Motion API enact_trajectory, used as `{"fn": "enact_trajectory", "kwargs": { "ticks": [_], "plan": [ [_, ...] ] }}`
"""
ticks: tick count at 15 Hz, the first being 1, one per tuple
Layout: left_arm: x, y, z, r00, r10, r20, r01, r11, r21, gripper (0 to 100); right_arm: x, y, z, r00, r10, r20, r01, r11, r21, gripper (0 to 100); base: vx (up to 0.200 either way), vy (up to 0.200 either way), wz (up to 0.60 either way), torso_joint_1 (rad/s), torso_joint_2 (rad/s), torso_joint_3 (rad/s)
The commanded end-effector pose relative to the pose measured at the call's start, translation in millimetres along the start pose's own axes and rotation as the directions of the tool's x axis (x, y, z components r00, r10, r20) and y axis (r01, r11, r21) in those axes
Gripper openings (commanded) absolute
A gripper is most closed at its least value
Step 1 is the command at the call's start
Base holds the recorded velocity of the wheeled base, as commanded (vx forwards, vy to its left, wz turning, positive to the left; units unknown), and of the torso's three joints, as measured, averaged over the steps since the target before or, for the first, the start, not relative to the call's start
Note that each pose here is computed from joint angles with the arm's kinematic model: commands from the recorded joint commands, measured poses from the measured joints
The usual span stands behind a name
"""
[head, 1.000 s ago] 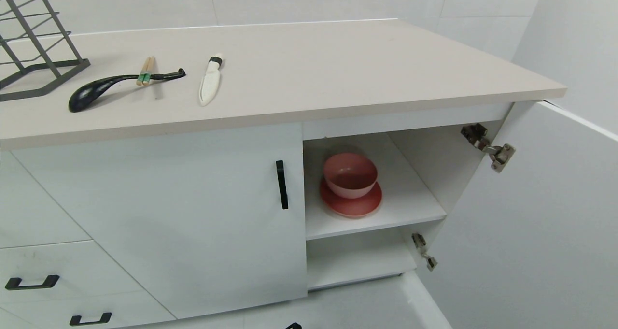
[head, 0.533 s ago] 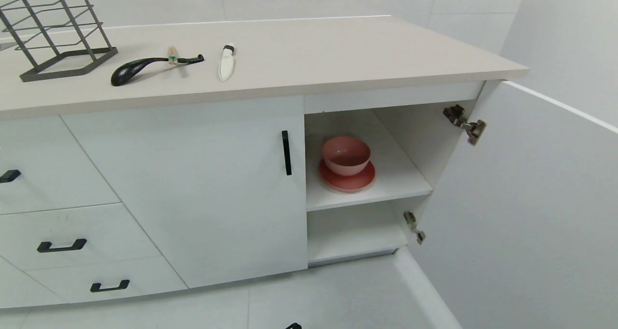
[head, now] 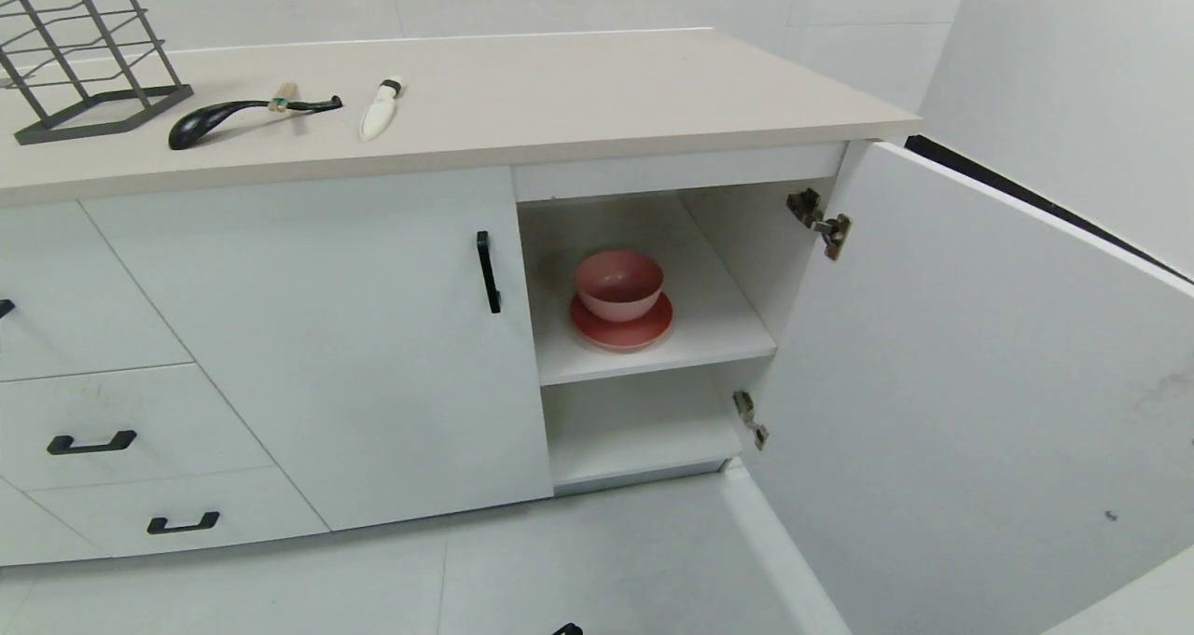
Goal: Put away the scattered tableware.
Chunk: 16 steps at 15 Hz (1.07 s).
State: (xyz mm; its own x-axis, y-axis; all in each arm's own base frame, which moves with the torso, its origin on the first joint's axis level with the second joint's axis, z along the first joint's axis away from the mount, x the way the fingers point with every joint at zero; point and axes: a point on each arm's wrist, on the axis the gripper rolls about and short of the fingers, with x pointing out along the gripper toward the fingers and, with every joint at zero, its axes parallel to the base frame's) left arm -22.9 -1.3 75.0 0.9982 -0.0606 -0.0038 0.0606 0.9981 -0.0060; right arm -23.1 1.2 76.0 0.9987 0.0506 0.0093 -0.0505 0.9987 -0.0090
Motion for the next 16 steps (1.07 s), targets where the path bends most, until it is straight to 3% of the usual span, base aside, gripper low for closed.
{"fn": "enact_trajectory", "kwargs": {
  "ticks": [1, 8, 16],
  "plan": [
    [0.1, 0.0, 0.0, 1.0, -0.001, -0.001, 0.001, 1.0, 0.0, 100, 0.2, 0.0, 0.2, 1.0, 0.0, -0.002, 0.0, 1.0, -0.001, 100, -0.2, -0.2, 0.0, -0.002, 0.01, 0.002],
    [0.2, 0.0, 0.1, 1.0, -0.001, -0.002, 0.001, 1.0, -0.002, 100, 0.2, 0.0, 0.1, 1.0, 0.002, -0.003, -0.002, 1.0, -0.002, 100, -0.2, -0.029, 0.0, 0.002, 0.0, 0.002],
    [0.1, 0.0, 0.0, 1.0, -0.001, -0.001, 0.001, 1.0, -0.004, 100, 0.2, 0.0, 0.1, 1.0, 0.002, -0.003, -0.002, 1.0, -0.002, 100, 0.0, -0.2, 0.0, 0.001, 0.0, 0.001]
  ]
}}
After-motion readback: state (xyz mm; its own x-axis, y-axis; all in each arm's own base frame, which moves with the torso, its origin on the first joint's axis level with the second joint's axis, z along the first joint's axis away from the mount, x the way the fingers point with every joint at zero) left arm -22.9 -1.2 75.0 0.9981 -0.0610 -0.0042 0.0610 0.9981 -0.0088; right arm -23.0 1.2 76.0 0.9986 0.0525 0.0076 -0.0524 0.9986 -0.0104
